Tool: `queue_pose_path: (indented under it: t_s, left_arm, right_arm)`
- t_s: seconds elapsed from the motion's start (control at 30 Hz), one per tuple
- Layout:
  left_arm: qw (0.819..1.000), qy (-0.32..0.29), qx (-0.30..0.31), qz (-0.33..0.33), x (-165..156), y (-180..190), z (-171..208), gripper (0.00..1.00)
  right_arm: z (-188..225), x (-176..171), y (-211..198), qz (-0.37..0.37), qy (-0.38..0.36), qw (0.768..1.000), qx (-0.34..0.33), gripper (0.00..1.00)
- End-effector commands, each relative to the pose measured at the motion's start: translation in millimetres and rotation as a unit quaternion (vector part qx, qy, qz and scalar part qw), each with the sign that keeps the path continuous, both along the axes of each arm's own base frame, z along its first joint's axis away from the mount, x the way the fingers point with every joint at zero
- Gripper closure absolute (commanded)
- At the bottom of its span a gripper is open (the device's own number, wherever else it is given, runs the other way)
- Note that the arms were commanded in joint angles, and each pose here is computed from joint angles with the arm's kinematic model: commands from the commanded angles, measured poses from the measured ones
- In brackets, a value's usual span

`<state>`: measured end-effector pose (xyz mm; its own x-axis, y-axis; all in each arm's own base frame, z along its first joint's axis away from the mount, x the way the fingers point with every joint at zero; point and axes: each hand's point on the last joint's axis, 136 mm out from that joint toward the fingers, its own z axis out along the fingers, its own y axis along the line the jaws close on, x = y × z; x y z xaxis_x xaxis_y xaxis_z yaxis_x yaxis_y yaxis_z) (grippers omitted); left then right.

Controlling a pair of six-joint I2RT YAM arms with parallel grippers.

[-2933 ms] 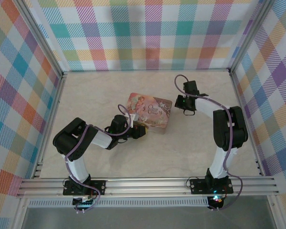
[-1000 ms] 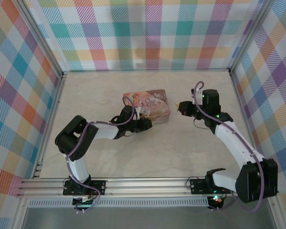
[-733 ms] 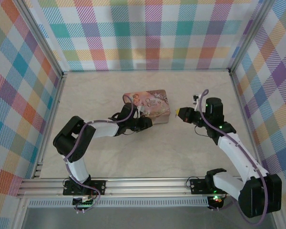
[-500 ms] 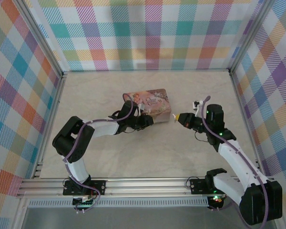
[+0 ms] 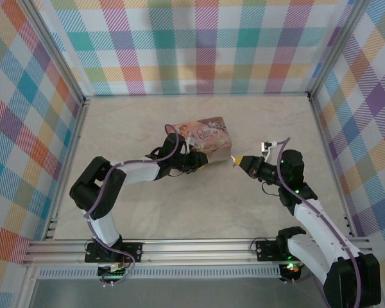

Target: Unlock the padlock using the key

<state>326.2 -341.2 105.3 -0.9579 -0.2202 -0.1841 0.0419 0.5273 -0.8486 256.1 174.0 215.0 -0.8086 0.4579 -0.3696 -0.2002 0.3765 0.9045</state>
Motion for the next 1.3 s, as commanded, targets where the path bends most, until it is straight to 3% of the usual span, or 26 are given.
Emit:
queue_pose_path:
  t_s: [0.0,0.33,0.67,0.87,1.0,1.27]
  left_arm:
    - [0.998,-0.029,-0.061,-0.021,-1.5,-11.6,43.6,0.79]
    - [0.997,-0.034,-0.073,-0.023,-1.3,-12.3,49.0,0.79]
    - [0.996,-0.032,-0.075,-0.026,-2.2,-13.1,49.3,0.79]
    - [0.996,-0.035,-0.081,-0.029,-2.7,-14.0,52.8,0.79]
    - [0.995,-0.035,-0.085,-0.027,-2.4,-14.0,53.2,0.79]
    - [0.995,-0.036,-0.094,-0.026,-3.1,-14.1,56.1,0.79]
  right_arm:
    - [24.7,-3.8,3.6,0.006,-0.022,0.999,0.040,1.00]
    - [32.6,2.4,4.1,-0.009,0.019,0.995,0.098,1.00]
    - [-0.7,8.5,4.3,-0.039,0.125,0.976,0.173,1.00]
    - [-27.8,3.3,13.0,-0.042,0.196,0.965,0.172,1.00]
    - [-44.8,1.8,26.8,-0.032,0.214,0.963,0.164,1.00]
    - [-48.0,7.1,50.7,-0.016,0.178,0.968,0.173,1.00]
